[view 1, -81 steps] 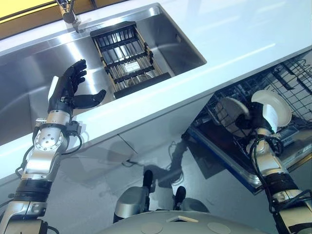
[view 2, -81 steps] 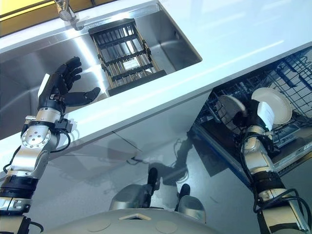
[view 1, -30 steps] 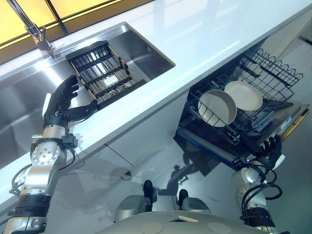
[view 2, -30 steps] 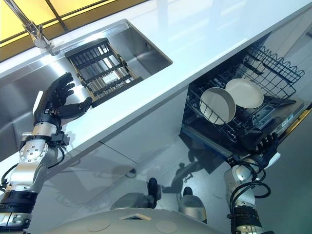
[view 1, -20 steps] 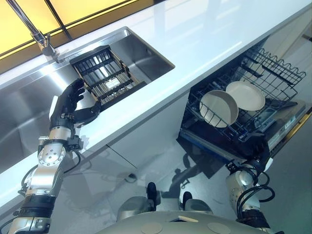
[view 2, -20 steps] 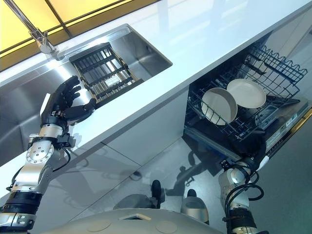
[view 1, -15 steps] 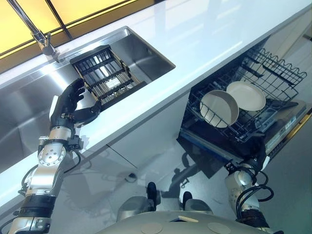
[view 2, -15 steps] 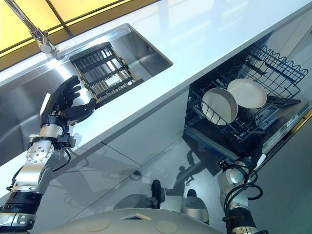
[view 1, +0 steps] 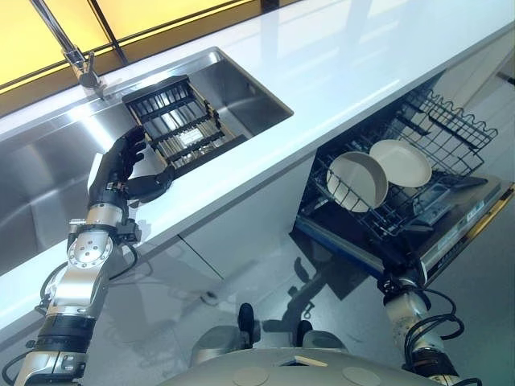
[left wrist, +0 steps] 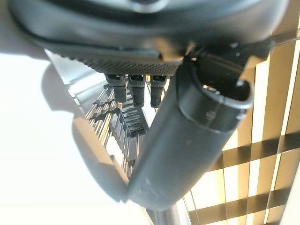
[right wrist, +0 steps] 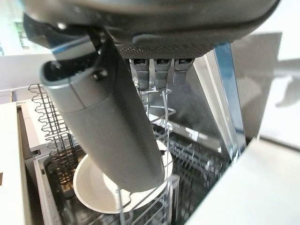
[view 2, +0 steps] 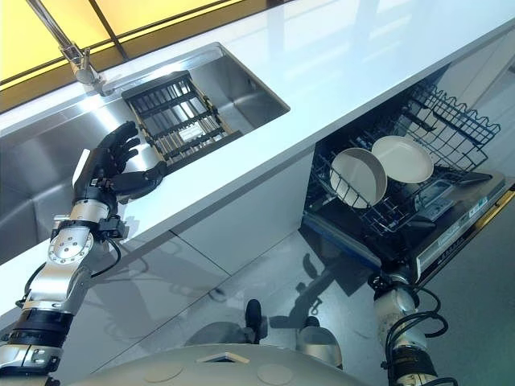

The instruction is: Pick up plates and place into dishwasher.

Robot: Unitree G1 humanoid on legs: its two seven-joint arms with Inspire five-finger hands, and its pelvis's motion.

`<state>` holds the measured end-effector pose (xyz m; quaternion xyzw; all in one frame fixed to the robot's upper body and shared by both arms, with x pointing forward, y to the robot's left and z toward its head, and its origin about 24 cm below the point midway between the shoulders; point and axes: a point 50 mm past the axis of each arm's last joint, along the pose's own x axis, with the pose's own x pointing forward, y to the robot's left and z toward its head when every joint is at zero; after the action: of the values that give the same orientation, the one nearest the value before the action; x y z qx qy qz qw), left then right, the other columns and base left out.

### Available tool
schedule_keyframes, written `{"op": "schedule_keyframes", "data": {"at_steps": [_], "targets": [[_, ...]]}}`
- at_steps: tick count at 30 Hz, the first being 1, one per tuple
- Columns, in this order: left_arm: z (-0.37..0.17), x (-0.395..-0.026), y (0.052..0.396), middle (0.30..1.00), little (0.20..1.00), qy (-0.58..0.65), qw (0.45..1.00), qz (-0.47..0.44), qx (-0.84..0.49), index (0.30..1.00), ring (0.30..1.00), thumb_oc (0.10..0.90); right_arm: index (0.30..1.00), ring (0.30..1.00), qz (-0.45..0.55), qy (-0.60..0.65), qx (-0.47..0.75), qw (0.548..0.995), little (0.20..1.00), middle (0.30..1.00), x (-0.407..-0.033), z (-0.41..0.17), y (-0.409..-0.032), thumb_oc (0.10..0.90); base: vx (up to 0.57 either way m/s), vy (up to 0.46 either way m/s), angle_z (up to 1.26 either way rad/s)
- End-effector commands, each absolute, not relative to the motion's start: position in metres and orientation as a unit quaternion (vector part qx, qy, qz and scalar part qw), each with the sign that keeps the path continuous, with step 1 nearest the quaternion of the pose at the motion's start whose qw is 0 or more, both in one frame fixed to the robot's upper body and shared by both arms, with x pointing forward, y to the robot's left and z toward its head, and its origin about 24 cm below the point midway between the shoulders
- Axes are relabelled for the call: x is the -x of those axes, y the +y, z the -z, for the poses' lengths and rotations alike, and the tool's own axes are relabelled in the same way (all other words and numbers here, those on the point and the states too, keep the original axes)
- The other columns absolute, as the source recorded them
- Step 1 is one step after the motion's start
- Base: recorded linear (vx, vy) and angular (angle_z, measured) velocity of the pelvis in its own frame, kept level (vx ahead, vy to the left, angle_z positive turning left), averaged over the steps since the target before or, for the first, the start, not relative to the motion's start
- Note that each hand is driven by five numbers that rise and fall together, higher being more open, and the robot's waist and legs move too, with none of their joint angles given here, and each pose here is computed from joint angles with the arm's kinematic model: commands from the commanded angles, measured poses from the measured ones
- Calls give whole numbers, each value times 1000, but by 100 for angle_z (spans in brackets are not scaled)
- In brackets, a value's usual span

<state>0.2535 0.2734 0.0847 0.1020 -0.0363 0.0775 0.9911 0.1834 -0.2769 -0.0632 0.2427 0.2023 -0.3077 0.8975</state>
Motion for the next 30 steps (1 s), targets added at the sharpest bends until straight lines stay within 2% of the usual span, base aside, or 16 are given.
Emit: {"op": "schedule_keyframes", "data": {"at_steps": [1, 8, 15, 23, 30], "targets": [[-108, -263, 254, 900, 900, -93, 989, -37, -113, 900, 900, 800, 900, 900, 132, 106, -294, 941, 900, 900, -259, 15, -236, 800, 33, 12, 8], [-109, -270, 246, 900, 900, -91, 989, -29, -112, 900, 900, 800, 900, 900, 41, -6, -296, 954, 900, 900, -303, -45, -210, 800, 34, 29, 3], [-109, -281, 239, 900, 900, -84, 991, -15, -106, 900, 900, 800, 900, 900, -40, -115, -272, 954, 900, 900, -340, -118, -167, 800, 45, 37, 11], [-104, -281, 239, 900, 900, -77, 991, -4, -105, 900, 900, 800, 900, 900, -66, -206, -231, 949, 900, 900, -346, -169, -141, 800, 22, 25, 9], [-97, -279, 240, 900, 900, -71, 992, 0, -104, 900, 900, 800, 900, 900, -63, -201, -224, 952, 900, 900, -339, -163, -138, 800, 13, 9, 6]]}}
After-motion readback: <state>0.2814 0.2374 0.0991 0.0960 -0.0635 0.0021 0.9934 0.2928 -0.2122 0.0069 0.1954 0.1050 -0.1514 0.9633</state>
